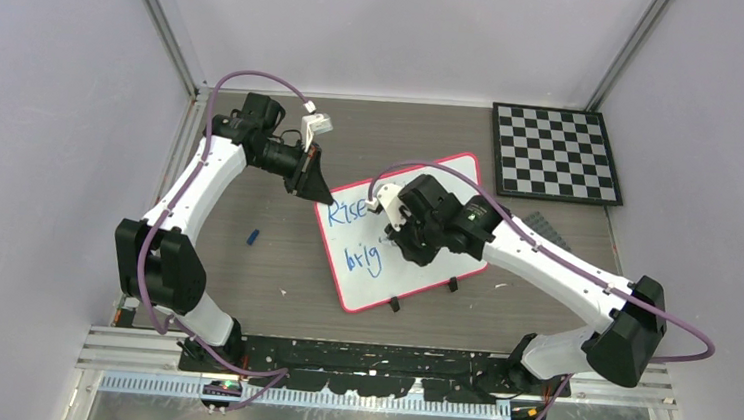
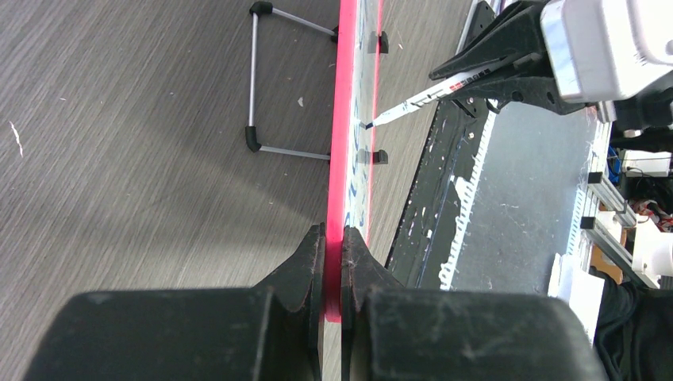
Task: Write a sentence on the whiteboard
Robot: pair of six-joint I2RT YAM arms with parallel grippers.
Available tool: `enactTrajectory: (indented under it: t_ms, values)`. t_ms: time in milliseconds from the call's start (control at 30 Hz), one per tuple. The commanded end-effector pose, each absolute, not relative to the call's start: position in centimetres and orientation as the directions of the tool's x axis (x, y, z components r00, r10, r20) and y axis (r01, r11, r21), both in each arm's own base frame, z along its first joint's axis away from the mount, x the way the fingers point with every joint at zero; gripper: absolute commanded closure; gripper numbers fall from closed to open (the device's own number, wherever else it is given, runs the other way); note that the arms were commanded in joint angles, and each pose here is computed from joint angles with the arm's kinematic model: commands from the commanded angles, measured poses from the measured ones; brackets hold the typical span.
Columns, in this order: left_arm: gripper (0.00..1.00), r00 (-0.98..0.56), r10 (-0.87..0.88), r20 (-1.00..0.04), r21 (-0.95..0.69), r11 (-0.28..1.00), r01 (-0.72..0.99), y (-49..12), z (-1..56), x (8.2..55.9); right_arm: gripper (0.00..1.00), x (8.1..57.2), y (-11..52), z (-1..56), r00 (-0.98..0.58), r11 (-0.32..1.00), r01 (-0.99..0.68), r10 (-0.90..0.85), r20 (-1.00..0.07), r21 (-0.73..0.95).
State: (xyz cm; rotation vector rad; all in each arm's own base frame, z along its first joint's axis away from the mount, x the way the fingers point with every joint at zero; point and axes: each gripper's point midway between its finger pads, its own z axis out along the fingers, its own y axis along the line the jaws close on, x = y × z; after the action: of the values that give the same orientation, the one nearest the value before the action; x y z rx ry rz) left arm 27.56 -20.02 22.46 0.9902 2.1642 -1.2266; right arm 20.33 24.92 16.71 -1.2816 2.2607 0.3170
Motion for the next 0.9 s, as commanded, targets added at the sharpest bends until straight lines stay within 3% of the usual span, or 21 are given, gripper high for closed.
enactTrajectory:
  t_ms: [0, 400, 867]
  values:
    - [1.0, -0.615, 0.403, -0.678, -0.481, 0.389, 0.786, -19.7, 21.2, 28.7, 1.0, 20.0, 24.7, 16.3, -0.425, 0.53, -0.847, -0.72, -0.549, -0.04]
    - [1.0, -0.614, 0.404, -0.678, -0.481, 0.389, 0.786, -19.6, 21.1, 28.7, 1.0, 18.3, 24.4, 14.9, -0.435, 0.506, -0.863, -0.733, -0.523, 0.01]
    - [1.0, -0.616, 0.405, -0.675, -0.485, 0.385, 0.785, -19.7, 20.9, 28.7, 1.0, 20.8, 25.4, 17.3, -0.413, 0.536, -0.842, -0.709, -0.571, -0.056]
